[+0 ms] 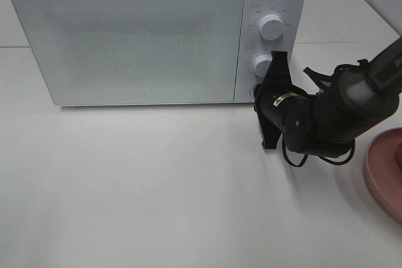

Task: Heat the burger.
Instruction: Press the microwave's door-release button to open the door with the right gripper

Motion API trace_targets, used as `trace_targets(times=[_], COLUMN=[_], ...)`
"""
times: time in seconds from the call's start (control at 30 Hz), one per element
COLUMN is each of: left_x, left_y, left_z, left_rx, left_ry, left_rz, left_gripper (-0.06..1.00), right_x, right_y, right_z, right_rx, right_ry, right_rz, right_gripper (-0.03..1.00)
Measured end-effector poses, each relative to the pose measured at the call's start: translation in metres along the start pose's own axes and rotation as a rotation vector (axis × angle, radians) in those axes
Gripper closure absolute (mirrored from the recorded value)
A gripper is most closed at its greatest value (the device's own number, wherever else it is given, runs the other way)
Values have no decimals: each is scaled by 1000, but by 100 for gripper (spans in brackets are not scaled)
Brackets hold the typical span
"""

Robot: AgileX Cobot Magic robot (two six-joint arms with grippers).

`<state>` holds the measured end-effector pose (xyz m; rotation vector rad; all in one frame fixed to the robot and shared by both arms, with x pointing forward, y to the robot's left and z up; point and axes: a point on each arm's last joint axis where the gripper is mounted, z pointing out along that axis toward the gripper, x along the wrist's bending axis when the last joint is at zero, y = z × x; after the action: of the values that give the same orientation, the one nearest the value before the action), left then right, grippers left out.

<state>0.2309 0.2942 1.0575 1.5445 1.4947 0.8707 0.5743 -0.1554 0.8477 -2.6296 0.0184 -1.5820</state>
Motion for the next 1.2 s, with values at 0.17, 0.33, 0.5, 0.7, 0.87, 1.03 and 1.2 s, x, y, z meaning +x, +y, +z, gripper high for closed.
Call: trace_targets(times=[0.17, 0.33, 0.5, 0.7, 0.87, 1.03, 1.2], left_x=[0, 0, 0, 0, 0, 0, 0], left_y=[0, 0, 0, 0, 0, 0, 0], left_z=[0, 0, 0, 0, 0, 0, 0], left_rx=[0, 0, 0, 0, 0, 0, 0], left_ry=[0, 0, 0, 0, 0, 0, 0], left_rz=[0, 0, 0, 0, 0, 0, 0], left_gripper=[-4, -4, -4, -4, -4, -4, -4], right_x=[-2, -4, -2, 0, 1, 1, 0], right_y=[-2, -1, -2, -3, -5, -6, -10], right_z=[6, 8, 9, 10, 12, 18, 21], right_rx=[-1, -12, -15, -33, -46, -70, -94], right_ry=[0, -1, 14, 33, 45, 52, 69], right_rz=[-1, 5, -9, -4, 2, 24, 19], right_gripper=[94, 94, 94, 94, 94, 94, 94])
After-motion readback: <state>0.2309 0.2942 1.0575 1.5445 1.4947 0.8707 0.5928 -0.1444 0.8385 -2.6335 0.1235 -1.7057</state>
